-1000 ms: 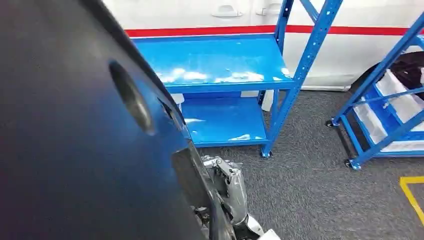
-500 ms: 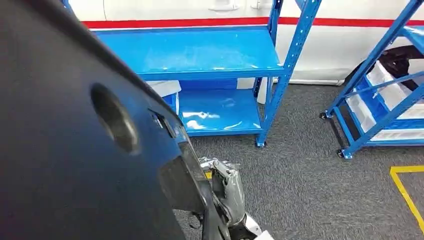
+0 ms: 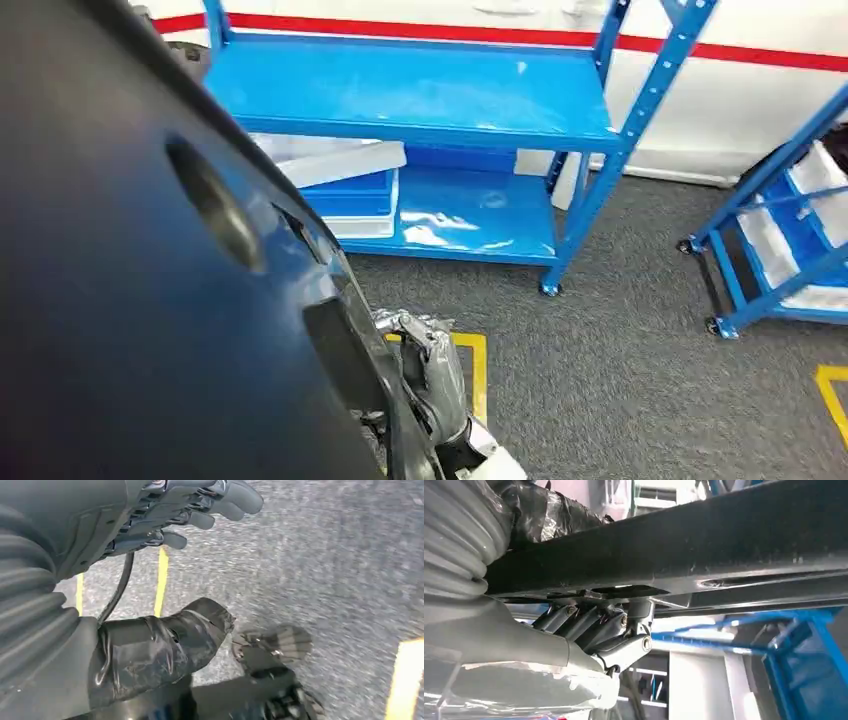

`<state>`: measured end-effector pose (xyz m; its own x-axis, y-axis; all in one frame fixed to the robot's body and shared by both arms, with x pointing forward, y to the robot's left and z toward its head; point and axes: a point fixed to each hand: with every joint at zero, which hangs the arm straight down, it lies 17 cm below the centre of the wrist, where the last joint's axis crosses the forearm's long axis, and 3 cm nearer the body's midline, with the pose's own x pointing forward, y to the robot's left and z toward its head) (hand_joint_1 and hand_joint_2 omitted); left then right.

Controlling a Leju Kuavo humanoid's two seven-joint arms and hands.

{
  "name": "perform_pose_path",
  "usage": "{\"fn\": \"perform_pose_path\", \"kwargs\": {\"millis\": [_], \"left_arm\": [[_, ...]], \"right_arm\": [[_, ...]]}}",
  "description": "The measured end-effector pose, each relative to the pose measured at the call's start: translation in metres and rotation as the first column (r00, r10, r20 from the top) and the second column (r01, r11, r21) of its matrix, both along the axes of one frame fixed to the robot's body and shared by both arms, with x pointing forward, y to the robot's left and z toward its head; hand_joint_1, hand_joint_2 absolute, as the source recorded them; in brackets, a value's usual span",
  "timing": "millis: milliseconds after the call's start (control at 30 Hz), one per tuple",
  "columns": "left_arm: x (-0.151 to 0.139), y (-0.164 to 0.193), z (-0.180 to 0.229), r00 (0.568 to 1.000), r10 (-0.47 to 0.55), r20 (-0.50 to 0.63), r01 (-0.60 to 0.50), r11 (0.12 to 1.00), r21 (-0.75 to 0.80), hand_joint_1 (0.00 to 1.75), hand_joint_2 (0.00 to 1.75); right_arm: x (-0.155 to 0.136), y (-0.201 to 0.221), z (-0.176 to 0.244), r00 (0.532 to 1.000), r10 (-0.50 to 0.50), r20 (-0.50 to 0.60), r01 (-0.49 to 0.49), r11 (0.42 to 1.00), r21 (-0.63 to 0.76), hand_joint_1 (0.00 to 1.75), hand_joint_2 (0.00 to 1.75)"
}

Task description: Take the parts from the cabinet and place them on the table.

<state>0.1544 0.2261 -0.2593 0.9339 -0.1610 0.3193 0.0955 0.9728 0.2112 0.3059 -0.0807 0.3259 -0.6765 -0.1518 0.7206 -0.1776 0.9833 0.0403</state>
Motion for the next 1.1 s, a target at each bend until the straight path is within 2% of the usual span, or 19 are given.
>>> {"fn": "perform_pose_path", "kwargs": {"millis": [400, 867, 1100], "left_arm": [[0.015, -0.015, 0.006, 0.999, -0.031, 0.016, 0.031, 1.0, 0.003, 0.0, 1.75], [0.017, -0.019, 0.007, 0.999, -0.032, 0.019, 0.032, 0.999, -0.002, 0.0, 1.75], [0.008, -0.017, 0.005, 1.0, 0.005, 0.0, -0.005, 1.0, -0.006, 0.0, 1.75]], "right_arm": [[-0.002, -0.005, -0.01, 1.0, 0.0, -0.019, 0.0, 1.0, 0.012, 1.75, 1.75], [-0.002, -0.005, -0.01, 1.0, 0.003, -0.02, -0.003, 1.0, 0.014, 1.75, 1.75], [-0.002, 0.002, -0.011, 0.998, 0.052, -0.027, -0.052, 0.998, 0.02, 1.75, 1.75]]}}
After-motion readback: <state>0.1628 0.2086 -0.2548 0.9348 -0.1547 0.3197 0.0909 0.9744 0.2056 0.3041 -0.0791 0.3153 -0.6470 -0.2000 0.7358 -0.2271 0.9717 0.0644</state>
